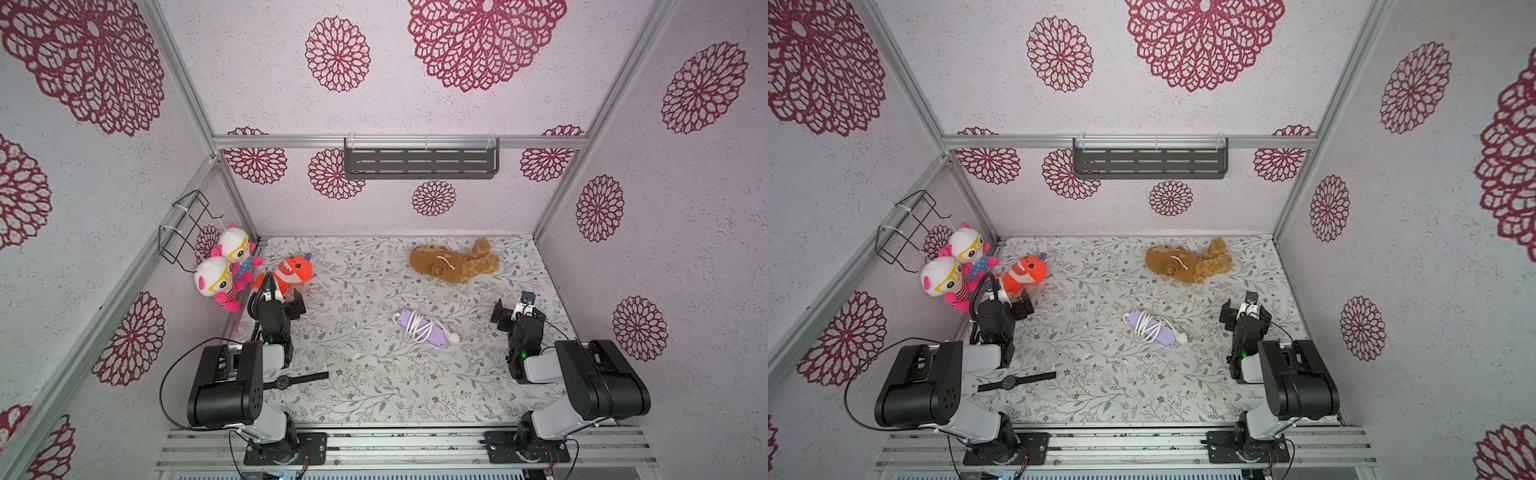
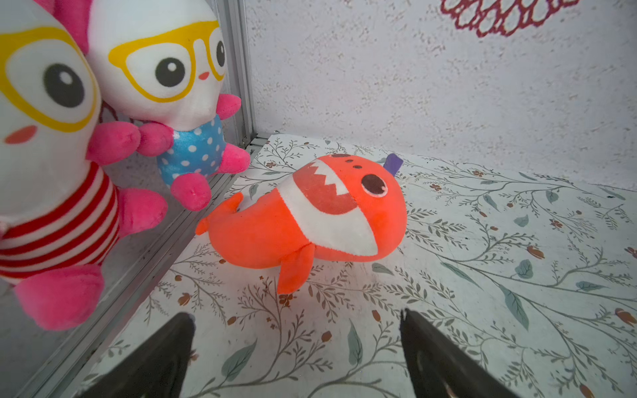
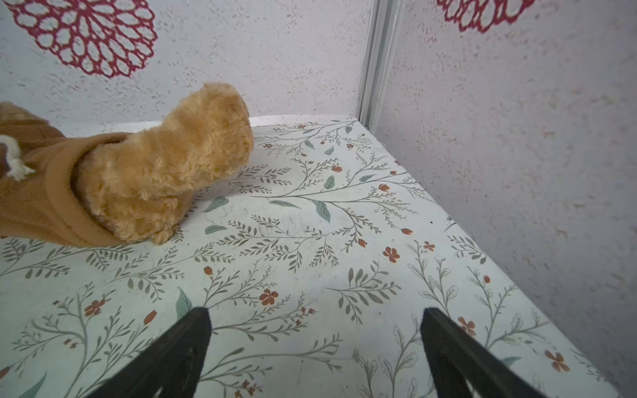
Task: Unwrap the cord wrapped around the power strip
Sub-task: Pick up the power strip from the center of the board.
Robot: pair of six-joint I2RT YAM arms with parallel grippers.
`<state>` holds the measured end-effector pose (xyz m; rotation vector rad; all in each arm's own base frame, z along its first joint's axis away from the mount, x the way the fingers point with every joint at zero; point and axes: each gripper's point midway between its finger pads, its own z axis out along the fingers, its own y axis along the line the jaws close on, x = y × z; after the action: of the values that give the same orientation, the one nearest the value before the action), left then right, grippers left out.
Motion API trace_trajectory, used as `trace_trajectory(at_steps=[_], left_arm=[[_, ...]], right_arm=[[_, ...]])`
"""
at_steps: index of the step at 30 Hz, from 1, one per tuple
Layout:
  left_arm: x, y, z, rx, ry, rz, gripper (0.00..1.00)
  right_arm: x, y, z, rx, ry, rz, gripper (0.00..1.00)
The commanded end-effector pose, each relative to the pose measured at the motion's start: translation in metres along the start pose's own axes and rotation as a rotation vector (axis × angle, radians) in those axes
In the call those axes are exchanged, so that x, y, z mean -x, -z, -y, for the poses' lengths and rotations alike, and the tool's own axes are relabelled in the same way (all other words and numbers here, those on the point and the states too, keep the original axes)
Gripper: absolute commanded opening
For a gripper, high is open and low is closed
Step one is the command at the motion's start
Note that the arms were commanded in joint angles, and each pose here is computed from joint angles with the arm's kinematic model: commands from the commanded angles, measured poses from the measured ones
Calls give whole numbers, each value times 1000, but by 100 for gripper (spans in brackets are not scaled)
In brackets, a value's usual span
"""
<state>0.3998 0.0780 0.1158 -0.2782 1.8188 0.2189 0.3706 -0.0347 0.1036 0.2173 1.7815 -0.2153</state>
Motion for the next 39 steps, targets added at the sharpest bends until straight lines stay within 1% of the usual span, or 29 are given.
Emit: trace_trajectory(at_steps=[1,26,29,32,34,35,37,39], left_arm=[[5,-3,2,-18,2,5,97],[5,-1,2,-30,9,12,97],[18,13,0,-31,22,78,97],[35,33,-5,-11,30,128,97],[45,42,-3,-4,31,127,97],[54,46,-2,5,38,125,97],[72,52,3,-13,93,136,97],[88,54,12,-67,157,142,97]], right_arm=[[11,0,-1,3,-4,37,99],[12,1,0,2,-8,44,99],[25,10,-5,43,9,71,99],[48,22,-6,62,8,96,99],[67,29,-7,78,-5,110,99],[77,30,-9,82,-29,100,97],[93,32,-15,91,-98,49,95],[102,36,-38,191,-121,-5,94]])
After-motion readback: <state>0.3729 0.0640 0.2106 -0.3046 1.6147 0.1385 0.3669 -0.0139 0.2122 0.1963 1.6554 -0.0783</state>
